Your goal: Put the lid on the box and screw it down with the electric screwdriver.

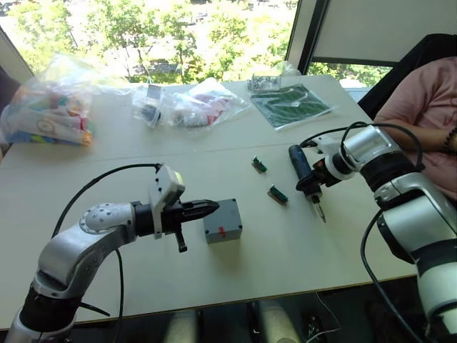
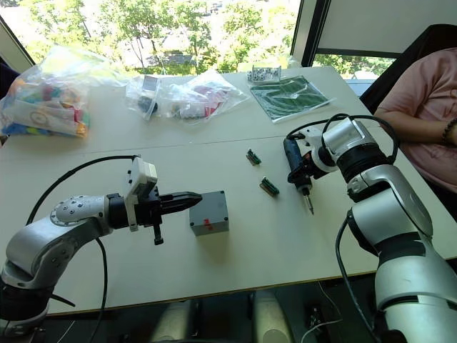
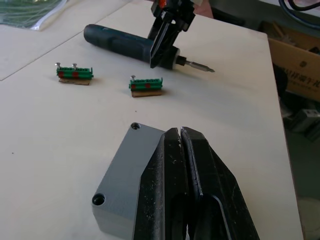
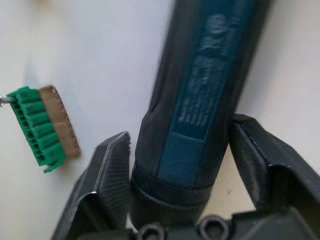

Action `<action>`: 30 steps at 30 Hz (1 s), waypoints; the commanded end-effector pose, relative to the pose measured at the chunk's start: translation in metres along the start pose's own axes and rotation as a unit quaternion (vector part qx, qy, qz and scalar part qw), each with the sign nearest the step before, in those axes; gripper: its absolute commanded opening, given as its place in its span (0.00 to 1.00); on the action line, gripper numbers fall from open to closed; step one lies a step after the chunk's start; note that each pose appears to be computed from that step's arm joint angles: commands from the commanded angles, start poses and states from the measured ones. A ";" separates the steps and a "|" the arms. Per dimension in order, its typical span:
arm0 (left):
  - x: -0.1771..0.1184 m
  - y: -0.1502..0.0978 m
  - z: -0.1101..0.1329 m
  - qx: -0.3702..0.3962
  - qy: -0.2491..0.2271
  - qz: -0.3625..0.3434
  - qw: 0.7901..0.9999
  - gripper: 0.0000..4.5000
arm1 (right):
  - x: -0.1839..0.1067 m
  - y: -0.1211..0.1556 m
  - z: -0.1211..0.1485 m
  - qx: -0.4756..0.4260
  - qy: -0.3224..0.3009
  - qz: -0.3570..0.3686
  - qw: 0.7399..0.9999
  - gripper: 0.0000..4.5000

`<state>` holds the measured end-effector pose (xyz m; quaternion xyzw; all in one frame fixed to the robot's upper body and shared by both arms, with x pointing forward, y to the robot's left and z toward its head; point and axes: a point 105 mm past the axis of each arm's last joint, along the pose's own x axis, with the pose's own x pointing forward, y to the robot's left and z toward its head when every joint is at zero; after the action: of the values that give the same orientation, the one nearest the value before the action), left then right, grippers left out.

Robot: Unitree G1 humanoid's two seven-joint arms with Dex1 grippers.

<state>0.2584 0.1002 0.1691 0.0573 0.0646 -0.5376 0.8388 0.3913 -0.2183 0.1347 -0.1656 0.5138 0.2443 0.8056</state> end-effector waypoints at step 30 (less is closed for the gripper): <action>0.016 0.030 -0.006 0.039 0.067 -0.068 0.995 0.00 | -0.142 0.133 0.069 0.080 -0.675 0.123 0.723 0.42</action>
<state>0.2912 0.1050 0.1524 0.1032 0.1246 -0.5823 0.7967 0.3393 -0.1237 0.2632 0.1959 -0.0697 0.3035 0.9299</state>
